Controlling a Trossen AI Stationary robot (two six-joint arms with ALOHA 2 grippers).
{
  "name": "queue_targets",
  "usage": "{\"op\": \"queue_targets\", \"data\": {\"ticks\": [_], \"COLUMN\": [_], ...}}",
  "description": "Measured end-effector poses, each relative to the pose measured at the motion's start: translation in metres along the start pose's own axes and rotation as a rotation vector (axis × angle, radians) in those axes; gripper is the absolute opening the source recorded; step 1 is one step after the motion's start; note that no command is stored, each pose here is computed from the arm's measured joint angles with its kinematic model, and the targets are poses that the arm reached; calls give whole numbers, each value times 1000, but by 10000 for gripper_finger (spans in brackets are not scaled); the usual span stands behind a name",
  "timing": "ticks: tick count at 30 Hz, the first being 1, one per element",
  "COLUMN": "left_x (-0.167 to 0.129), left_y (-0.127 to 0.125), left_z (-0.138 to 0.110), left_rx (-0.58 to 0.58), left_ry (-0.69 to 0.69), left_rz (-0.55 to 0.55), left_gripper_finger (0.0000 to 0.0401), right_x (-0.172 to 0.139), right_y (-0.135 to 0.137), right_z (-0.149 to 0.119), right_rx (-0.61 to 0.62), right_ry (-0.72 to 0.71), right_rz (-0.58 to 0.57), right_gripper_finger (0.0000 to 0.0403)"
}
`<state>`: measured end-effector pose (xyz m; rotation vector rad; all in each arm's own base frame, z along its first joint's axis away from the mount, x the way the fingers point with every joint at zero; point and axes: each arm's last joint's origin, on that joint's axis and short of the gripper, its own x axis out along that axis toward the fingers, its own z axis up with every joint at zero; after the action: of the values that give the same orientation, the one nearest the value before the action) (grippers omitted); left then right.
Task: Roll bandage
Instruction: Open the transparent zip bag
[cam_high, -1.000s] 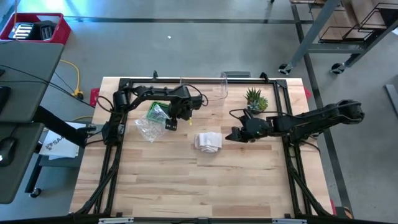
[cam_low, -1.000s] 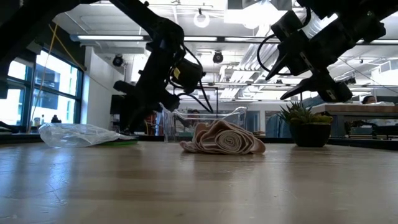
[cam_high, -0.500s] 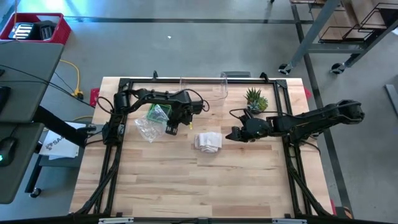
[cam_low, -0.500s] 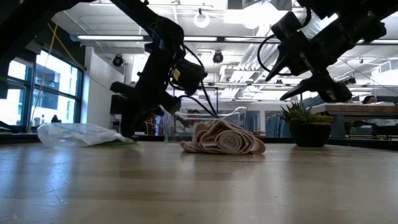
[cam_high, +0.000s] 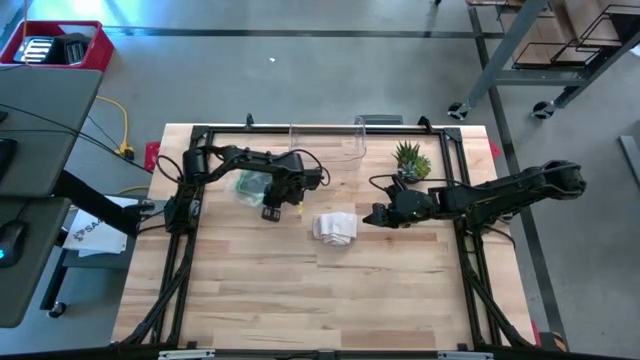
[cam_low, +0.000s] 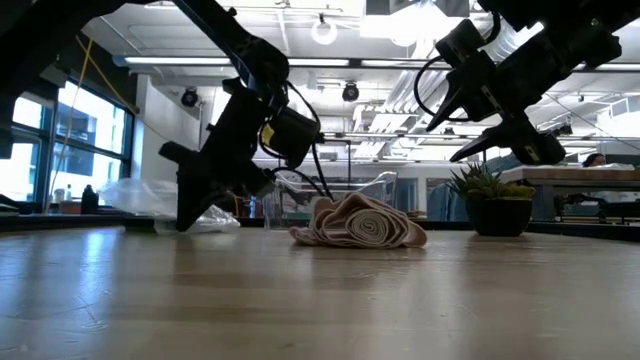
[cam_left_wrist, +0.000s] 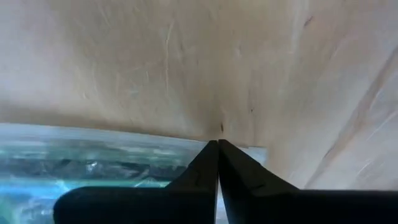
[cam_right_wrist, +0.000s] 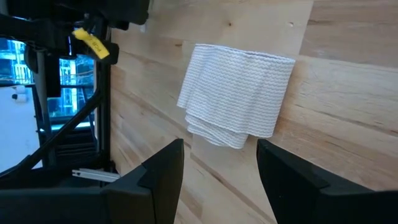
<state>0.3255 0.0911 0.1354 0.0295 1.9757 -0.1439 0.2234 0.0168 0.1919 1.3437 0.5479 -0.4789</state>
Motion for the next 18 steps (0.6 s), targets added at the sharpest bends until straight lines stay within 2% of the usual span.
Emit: {"op": "queue_targets", "data": {"ticks": [3, 6, 9, 11, 13, 15, 18], "left_x": [-13, -37, -69, -89, -100, -98, -83], "left_y": [-10, -25, -40, -49, -55, -55, -48], "left_z": [-4, -13, -31, -50, -70, -88, -110], "left_rx": [-34, -50, -66, -105, -170, -250, -497], "left_ry": [-53, -176, -344, -478, -569, -616, -659], "left_rz": [-8, -41, -21, 31, 130, 201, 168], "left_gripper_finger": [1, 1, 1, 1, 0, 1, 1], "right_x": [0, 0, -1, -1, -1, -1, -1], "right_y": [0, 3, 9, 12, 14, 15, 15], "right_z": [-1, -2, -2, -2, -2, -2, 0], "right_rx": [-1, -38, -84, -97, -108, -112, -107], "right_ry": [14, 56, 93, 102, 99, 92, 71], "right_rz": [5, 35, 98, 134, 160, 169, 166], "right_gripper_finger": [192, 192, 192, 192, 192, 192, 192]}}
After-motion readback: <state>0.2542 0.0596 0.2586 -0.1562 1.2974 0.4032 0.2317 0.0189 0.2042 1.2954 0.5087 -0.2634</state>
